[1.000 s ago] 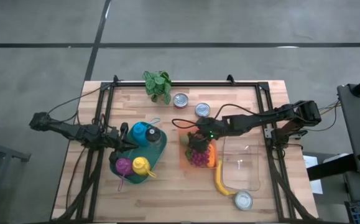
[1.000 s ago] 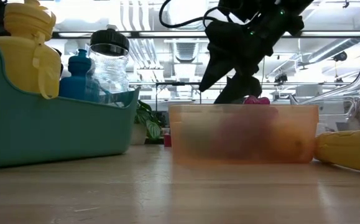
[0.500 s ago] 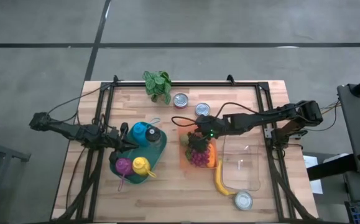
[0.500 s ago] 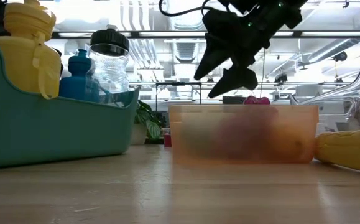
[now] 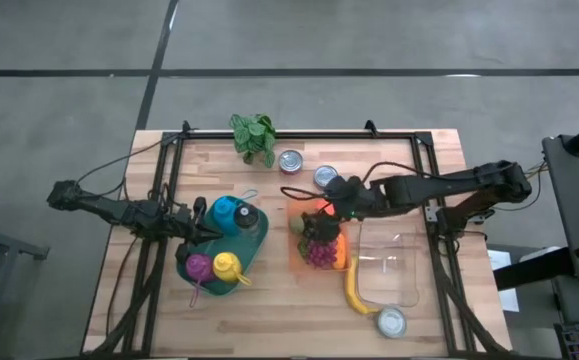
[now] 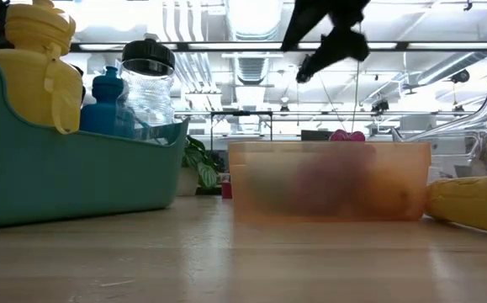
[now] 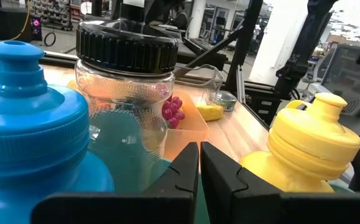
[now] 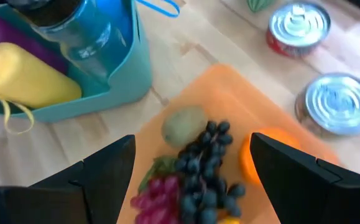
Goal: Pick & Place Food Item
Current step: Adjust the transparent bin, then put the yellow banana into the orange bin
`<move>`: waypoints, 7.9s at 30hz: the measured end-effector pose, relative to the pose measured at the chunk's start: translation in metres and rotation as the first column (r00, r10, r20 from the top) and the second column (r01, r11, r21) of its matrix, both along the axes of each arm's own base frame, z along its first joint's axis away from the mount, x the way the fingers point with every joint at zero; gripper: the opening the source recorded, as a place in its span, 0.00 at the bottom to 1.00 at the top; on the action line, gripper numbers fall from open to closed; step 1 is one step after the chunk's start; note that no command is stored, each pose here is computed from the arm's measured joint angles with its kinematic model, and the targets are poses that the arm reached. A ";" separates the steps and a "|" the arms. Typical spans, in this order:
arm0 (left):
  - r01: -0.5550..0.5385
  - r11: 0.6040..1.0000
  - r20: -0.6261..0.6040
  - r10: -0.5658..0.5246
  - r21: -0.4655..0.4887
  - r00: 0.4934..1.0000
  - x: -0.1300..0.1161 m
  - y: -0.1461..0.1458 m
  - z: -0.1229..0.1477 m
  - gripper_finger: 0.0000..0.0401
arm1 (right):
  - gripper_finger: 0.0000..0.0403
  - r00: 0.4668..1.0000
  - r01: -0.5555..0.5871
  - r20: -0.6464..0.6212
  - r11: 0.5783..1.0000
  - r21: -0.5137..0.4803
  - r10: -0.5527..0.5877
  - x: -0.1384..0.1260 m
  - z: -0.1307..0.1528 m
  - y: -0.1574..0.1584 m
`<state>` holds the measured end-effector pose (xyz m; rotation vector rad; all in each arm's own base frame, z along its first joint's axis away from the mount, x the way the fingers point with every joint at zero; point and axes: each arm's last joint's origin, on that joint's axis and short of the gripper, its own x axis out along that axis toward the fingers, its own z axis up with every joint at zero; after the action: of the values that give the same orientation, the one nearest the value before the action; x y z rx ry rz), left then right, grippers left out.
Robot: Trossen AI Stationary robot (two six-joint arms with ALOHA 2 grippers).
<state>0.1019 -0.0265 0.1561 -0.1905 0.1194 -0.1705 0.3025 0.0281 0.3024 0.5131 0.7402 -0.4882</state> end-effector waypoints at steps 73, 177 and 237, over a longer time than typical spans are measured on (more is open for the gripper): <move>0.000 1.000 0.001 0.000 0.000 1.000 0.000 0.000 0.000 0.05 | 0.78 0.547 0.756 -0.447 0.647 -0.097 -0.707 -0.045 -0.096 0.208; 0.000 1.000 0.000 0.000 0.000 1.000 0.000 0.000 0.000 0.05 | 0.78 0.749 0.555 -0.449 0.831 0.024 -0.487 -0.007 -0.172 0.222; 0.000 1.000 0.000 0.000 0.000 1.000 0.000 0.000 0.000 0.05 | 0.26 0.804 0.517 -0.406 0.848 0.117 -0.434 -0.019 -0.137 0.229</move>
<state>0.1019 -0.0265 0.1562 -0.1907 0.1193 -0.1706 0.2840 0.2570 0.1651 0.8450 1.0367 -1.0050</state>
